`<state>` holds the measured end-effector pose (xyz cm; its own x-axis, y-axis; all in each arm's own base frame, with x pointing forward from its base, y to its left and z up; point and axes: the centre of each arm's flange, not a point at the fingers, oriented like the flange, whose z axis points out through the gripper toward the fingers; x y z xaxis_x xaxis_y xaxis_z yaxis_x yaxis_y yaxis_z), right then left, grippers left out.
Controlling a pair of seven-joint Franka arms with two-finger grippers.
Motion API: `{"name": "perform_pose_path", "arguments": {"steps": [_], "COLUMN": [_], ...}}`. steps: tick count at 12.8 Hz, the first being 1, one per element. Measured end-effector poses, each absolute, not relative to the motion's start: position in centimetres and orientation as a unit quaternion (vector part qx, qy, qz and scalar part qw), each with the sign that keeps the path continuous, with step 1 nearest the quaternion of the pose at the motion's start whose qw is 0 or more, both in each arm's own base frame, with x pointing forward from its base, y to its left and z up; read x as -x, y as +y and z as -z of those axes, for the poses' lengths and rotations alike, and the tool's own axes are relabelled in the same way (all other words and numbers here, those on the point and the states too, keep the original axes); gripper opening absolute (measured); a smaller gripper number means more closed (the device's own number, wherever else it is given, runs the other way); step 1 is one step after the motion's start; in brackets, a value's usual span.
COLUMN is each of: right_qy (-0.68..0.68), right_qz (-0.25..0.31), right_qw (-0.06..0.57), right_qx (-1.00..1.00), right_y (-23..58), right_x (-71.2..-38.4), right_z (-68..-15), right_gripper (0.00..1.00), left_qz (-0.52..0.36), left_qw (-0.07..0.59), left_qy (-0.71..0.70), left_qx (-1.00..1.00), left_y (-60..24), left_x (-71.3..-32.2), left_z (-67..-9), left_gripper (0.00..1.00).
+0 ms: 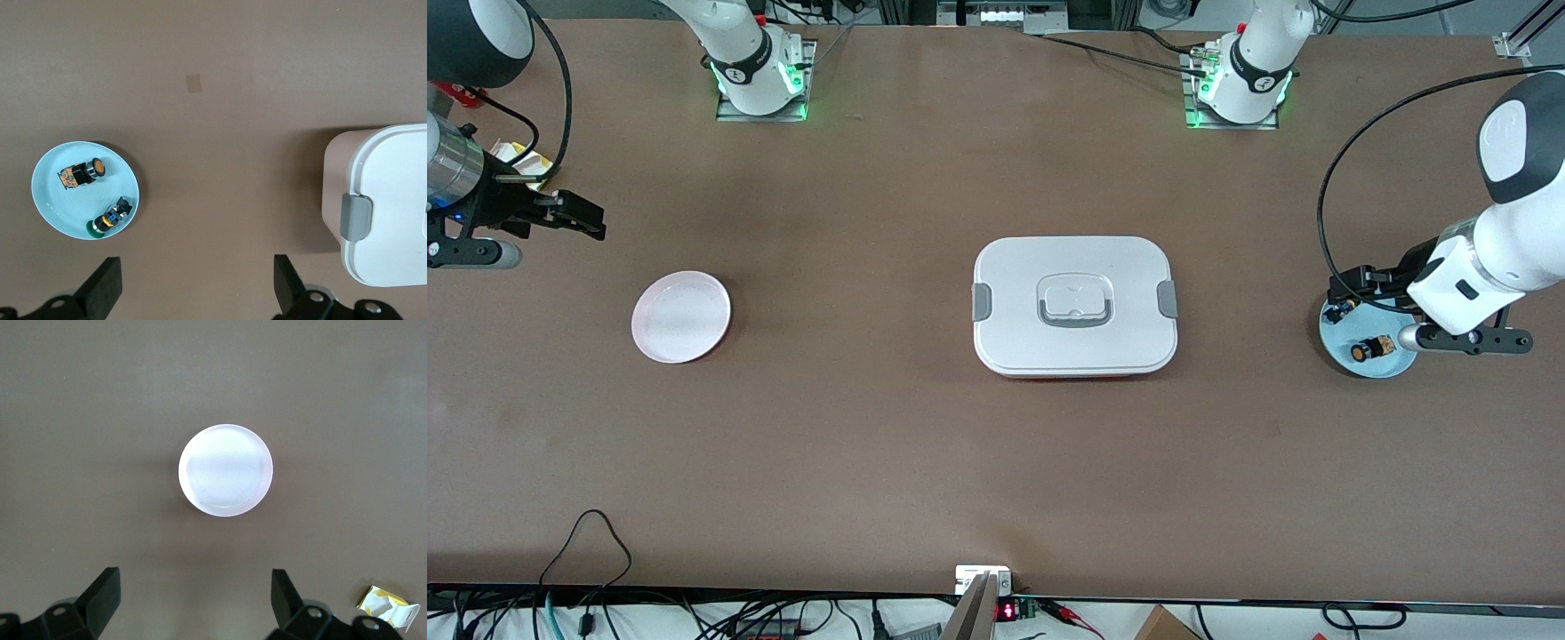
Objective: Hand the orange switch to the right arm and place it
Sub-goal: 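Lower the left gripper onto the orange switch in the blue dish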
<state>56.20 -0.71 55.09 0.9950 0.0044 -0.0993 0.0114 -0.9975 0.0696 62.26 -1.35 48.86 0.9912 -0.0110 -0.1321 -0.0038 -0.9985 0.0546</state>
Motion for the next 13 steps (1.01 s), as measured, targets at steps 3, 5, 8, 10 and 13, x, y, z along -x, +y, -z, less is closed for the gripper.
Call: {"name": "perform_pose_path", "arguments": {"steps": [3, 5, 8, 10, 13], "right_qy": [0.004, 0.004, 0.004, 0.004, 0.005], "right_qz": [0.050, 0.050, 0.050, 0.051, 0.052], "right_qw": [0.035, 0.035, 0.035, 0.035, 0.035], "right_qx": [-0.998, -0.998, -0.998, -0.998, -0.998], "right_y": [-0.7, -0.7, -0.7, -0.7, -0.6], "right_x": [-56.2, -56.2, -56.2, -56.2, -56.3], "right_z": [-55.1, -55.1, -55.0, -55.0, -54.8], "right_gripper": [1.00, 1.00, 1.00, 1.00, 1.00], "left_qz": [0.084, 0.084, 0.061, 0.019, 0.007], "left_qw": [0.026, 0.027, 0.026, 0.022, 0.019], "left_qy": [0.024, 0.036, 0.041, 0.031, 0.046], "left_qx": [-0.996, -0.995, -0.997, -0.999, -0.999], "left_y": [2.5, 4.2, 6.2, 9.1, 13.4], "left_x": [-63.0, -64.3, -65.5, -64.7, -61.8], "left_z": [-45.7, -41.8, -35.6, -31.3, -27.1], "left_gripper": [1.00, 1.00, 1.00, 1.00, 1.00]}}
